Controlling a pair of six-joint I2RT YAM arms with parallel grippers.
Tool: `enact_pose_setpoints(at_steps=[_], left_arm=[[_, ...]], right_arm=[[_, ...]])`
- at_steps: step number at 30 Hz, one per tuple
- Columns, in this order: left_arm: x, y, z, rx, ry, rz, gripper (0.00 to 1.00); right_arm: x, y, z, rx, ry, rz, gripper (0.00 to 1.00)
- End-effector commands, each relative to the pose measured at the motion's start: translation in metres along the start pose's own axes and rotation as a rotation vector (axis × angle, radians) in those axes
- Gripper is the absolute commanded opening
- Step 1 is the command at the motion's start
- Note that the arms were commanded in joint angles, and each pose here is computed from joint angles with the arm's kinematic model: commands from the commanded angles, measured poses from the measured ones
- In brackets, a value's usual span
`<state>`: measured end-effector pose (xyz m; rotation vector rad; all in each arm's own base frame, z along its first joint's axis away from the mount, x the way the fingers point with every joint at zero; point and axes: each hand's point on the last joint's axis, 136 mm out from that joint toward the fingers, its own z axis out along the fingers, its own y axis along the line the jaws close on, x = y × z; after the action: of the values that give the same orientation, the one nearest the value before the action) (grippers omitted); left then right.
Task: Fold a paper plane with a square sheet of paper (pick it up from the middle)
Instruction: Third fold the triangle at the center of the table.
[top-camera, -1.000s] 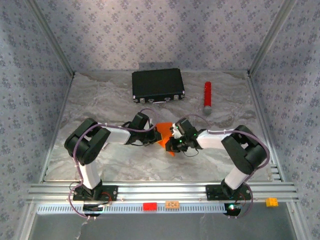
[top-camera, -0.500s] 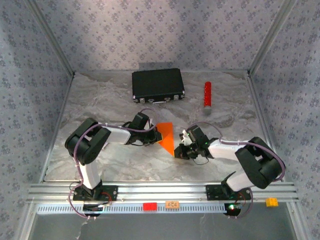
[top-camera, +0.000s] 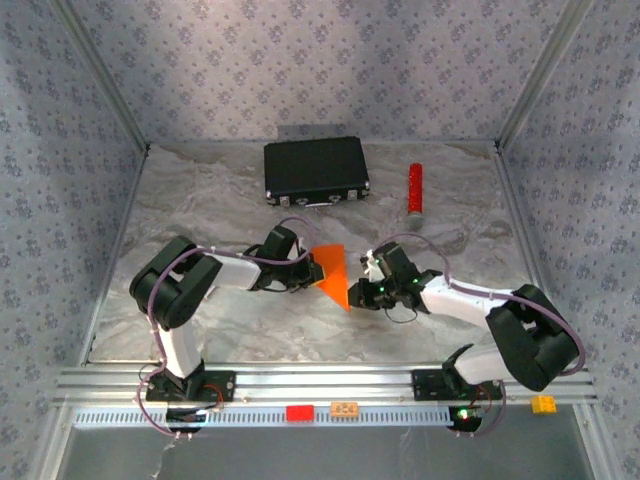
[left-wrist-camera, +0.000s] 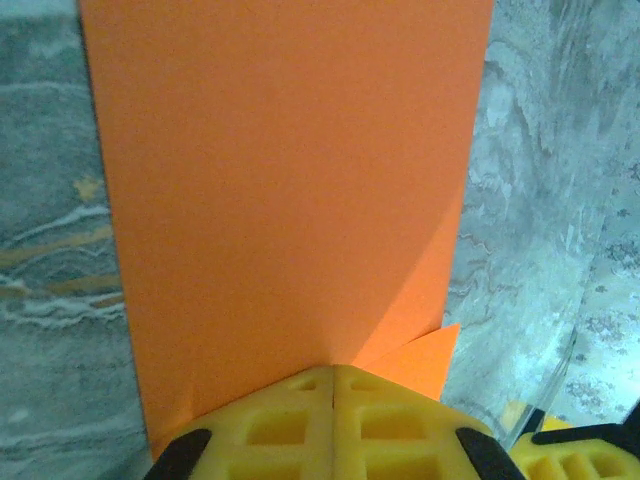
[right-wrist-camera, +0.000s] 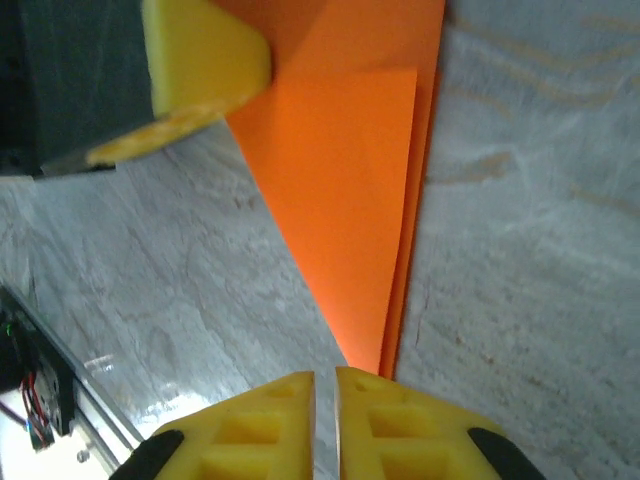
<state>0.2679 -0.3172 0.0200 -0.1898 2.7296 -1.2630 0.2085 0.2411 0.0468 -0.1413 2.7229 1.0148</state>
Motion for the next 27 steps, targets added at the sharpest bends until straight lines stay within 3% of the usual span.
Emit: enact_pose_setpoints(at_steps=[1,8,16,27], left_arm=[[0.019,0.038,0.003,-0.148,-0.002,-0.067,0.00],[0.020,0.011,-0.002,-0.131,-0.072,-0.025,0.05],[0.015,-0.019,-0.021,-0.079,-0.107,0.080,0.23],[0.007,-0.019,-0.041,-0.060,-0.108,0.163,0.29]], right_arm=[[-0.021,-0.014,-0.003,0.109,-0.066,0.041,0.22],[-0.034,-0.018,-0.007,0.156,-0.135,0.056,0.33],[-0.039,-0.020,-0.015,0.155,-0.203,0.131,0.40],[-0.052,-0.007,-0.021,0.136,-0.262,0.131,0.45]])
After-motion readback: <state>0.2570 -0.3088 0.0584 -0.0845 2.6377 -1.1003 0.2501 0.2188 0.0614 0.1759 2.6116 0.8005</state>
